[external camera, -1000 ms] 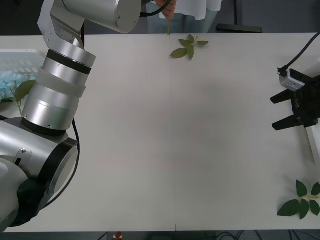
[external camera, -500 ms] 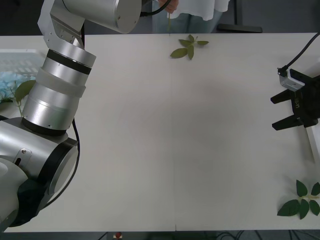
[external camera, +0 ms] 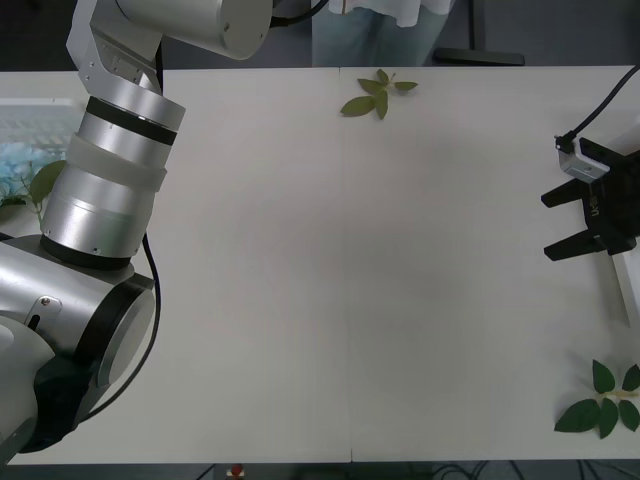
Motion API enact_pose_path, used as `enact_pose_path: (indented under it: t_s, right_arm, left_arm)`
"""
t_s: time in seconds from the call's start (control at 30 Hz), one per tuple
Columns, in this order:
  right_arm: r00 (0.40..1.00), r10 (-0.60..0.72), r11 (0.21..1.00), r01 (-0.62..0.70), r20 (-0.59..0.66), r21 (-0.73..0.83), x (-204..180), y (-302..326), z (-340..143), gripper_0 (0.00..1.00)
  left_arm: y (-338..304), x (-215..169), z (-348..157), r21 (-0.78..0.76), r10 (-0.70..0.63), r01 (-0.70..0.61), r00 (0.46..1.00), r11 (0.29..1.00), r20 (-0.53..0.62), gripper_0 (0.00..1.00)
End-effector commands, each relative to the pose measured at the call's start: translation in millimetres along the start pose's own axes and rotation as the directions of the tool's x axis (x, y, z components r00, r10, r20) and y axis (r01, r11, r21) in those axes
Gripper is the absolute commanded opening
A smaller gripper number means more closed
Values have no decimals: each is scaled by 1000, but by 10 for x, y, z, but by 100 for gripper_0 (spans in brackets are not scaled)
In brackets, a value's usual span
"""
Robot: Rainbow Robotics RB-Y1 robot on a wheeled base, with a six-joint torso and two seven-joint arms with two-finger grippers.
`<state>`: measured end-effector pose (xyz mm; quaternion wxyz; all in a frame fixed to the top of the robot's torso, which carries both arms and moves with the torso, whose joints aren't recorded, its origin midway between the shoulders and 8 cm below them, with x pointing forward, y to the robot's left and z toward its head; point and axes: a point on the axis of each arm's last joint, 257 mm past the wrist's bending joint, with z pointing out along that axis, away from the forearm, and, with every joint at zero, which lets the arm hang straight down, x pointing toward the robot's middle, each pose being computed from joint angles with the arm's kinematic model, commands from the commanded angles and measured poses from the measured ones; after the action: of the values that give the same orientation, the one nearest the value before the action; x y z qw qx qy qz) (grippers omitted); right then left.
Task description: Place the red flowers into the right box and the blue flowers into the left box. If a person shows an open palm, hand one flower to the person first, then continue sorting.
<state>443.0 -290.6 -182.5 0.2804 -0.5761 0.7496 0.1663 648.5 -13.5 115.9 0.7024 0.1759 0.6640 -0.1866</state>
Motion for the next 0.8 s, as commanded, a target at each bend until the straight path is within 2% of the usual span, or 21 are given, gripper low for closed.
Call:
enact_pose_path:
  t_s: [0.03,0.17,0.3,0.4,0.63,0.8]
  right_arm:
    - [1000,-17,1000,17,10,10,-135,-30,-24,90]
    - [1000,-17,1000,17,10,10,-135,-30,-24,90]
    - [1000,-17,1000,17,10,10,-135,-30,-24,90]
    - [1000,-17,1000,17,10,10,-135,-30,-24,90]
    - [1000,-17,1000,17,10,10,-135,-30,-24,90]
    - [1000,-17,1000,17,10,10,-135,-30,-24,90]
  left_arm:
    - [-84,-465,-25,11,71,-72,994,997,77,100]
    - [-53,-479,-33,9,83,-84,993,996,80,100]
    - [11,-523,-62,8,146,-148,985,989,86,100]
    - [50,-477,-95,40,147,-149,987,988,58,100]
    - [155,-398,-353,205,221,-217,975,954,7,100]
    - [260,-284,-727,361,326,-303,945,882,-3,100]
